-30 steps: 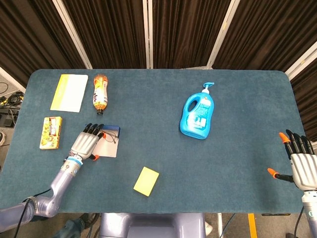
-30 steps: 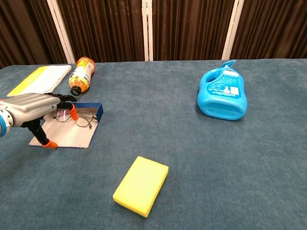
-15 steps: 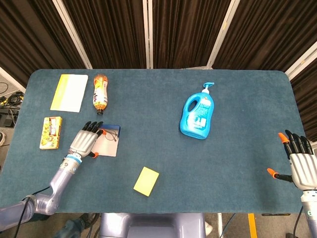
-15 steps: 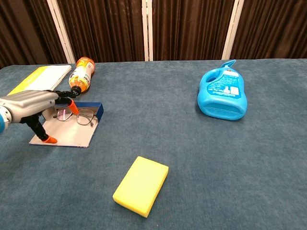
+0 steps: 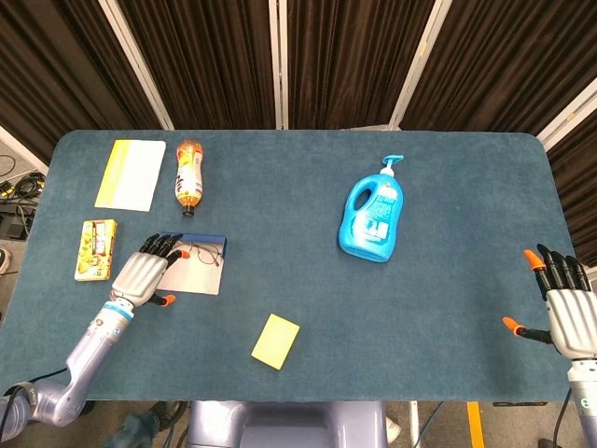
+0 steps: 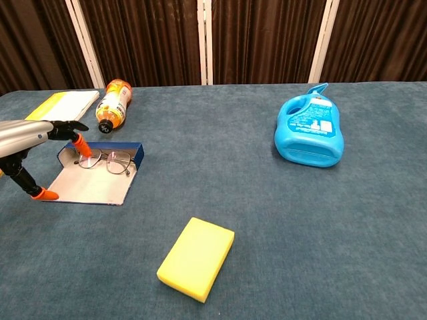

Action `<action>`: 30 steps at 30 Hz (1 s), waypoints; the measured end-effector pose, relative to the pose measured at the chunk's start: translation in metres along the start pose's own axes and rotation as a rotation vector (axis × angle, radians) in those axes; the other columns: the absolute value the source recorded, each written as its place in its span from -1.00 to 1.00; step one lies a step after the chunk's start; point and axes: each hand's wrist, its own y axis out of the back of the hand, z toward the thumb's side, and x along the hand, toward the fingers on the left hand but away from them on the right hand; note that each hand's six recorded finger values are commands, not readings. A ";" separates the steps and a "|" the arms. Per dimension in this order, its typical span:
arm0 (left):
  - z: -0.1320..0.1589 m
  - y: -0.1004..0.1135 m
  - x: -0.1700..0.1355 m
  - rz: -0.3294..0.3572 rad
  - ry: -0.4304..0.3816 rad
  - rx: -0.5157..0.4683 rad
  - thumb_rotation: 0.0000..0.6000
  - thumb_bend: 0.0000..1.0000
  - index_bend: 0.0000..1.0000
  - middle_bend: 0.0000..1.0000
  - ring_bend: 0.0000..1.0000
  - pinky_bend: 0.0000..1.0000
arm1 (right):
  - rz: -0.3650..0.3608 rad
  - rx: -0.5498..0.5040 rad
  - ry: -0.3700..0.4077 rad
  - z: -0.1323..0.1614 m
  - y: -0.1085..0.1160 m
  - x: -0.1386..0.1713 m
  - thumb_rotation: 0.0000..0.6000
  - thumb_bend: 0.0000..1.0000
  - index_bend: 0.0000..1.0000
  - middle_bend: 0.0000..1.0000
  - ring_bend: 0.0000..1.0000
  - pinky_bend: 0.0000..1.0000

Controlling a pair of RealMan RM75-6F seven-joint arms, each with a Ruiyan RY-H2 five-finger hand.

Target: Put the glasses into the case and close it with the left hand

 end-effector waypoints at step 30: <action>0.006 -0.038 0.018 -0.056 0.031 -0.019 1.00 -0.34 -0.19 -1.00 -1.00 -1.00 | 0.006 -0.004 -0.004 -0.002 -0.001 -0.001 1.00 -1.00 -1.00 -1.00 -1.00 -1.00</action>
